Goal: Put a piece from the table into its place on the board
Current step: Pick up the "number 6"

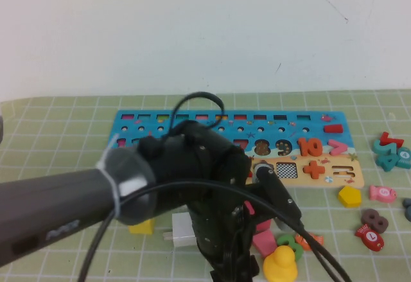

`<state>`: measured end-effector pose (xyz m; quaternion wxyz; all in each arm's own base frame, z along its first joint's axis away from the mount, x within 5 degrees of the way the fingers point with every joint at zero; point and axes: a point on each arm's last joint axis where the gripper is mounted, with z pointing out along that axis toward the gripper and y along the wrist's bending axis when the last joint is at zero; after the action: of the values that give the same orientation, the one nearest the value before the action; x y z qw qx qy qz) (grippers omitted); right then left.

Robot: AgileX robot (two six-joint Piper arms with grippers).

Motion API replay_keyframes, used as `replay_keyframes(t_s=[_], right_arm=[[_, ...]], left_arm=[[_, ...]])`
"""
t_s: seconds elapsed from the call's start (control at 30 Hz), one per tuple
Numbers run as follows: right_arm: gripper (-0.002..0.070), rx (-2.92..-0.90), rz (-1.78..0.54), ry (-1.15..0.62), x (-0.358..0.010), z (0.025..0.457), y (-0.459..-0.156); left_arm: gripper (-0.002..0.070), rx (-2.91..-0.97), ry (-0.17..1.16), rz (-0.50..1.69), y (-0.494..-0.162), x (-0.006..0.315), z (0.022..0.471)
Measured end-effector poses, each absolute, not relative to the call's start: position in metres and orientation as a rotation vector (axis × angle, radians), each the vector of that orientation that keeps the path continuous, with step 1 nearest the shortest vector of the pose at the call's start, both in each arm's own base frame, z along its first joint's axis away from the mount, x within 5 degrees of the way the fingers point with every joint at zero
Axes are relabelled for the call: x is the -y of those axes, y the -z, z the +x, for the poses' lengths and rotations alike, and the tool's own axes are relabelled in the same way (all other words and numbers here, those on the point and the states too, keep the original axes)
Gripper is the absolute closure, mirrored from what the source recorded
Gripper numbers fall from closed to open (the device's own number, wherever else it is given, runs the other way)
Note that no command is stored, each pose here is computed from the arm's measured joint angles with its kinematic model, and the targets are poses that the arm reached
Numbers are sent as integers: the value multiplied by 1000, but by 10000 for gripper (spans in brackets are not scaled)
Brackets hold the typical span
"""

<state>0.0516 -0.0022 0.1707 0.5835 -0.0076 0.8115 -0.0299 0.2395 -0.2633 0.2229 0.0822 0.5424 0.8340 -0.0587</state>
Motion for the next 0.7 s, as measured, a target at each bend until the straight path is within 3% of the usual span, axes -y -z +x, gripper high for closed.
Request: replay_keyframes(t_s=[0.27,0.7], right_arm=[[678,-1896,-18,70,2,52,-171],[678,-1896,-16,67,2,52,-171]], left_arm=[[226,-2585,-57,1492,-198,261,256],[207,-2680,20,1186,-200,262,277]])
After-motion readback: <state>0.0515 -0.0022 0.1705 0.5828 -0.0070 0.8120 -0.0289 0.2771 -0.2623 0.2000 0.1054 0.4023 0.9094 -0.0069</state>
